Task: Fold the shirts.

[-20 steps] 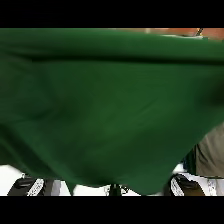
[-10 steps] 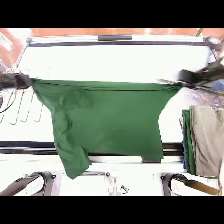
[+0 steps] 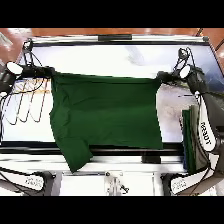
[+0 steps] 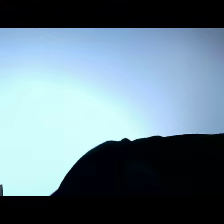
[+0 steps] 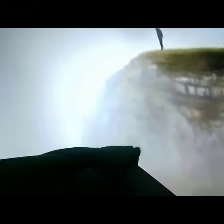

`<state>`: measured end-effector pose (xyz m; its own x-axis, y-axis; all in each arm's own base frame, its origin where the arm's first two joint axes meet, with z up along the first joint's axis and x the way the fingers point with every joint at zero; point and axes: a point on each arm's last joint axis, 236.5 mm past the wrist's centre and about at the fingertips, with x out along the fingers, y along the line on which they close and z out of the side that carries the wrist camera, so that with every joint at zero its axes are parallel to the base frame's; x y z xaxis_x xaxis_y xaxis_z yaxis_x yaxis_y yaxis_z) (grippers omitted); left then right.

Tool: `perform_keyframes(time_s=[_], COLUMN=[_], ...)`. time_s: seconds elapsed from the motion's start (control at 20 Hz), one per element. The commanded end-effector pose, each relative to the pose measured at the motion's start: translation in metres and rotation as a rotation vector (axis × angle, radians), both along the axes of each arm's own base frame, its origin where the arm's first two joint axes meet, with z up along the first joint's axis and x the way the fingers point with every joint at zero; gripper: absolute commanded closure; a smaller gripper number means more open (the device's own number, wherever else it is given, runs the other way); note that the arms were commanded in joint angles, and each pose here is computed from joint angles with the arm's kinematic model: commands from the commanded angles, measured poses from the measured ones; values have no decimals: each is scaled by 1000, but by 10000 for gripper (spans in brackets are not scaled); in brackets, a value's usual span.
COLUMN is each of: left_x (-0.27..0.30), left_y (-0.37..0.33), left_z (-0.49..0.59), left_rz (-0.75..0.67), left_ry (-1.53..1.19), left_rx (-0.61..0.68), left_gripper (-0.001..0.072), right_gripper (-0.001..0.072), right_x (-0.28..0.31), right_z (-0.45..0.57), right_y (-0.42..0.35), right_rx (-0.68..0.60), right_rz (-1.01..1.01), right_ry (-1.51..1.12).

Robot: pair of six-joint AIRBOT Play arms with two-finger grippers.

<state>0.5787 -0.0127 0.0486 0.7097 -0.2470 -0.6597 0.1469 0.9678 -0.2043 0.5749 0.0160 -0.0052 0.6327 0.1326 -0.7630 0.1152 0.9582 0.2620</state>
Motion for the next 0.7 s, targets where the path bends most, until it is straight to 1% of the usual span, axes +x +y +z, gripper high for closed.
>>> perform_keyframes(time_s=[0.0, 0.05, 0.2, 0.45, 0.65], left_x=[20, 19, 19, 18, 1], left_y=[6, 8, 13, 23, 5], left_z=[-28, -39, -54, -61, -68], left_rz=[25, 26, 40, 51, -11], left_ry=[-4, 18, 49, 64, 138], left_rx=[6, 3, -4, 3, -12], left_gripper=[673, 673, 673, 673, 673], right_gripper=[642, 642, 642, 642, 642], right_x=[37, 43, 51, 49, 35], right_z=[9, 9, 2, -5, -16], right_y=[14, 23, 38, 45, 47], right_rx=[88, 105, 102, 102, 114], right_rz=[-64, -68, -55, -44, -28], right_ry=[-163, -187, -218, -204, -116])
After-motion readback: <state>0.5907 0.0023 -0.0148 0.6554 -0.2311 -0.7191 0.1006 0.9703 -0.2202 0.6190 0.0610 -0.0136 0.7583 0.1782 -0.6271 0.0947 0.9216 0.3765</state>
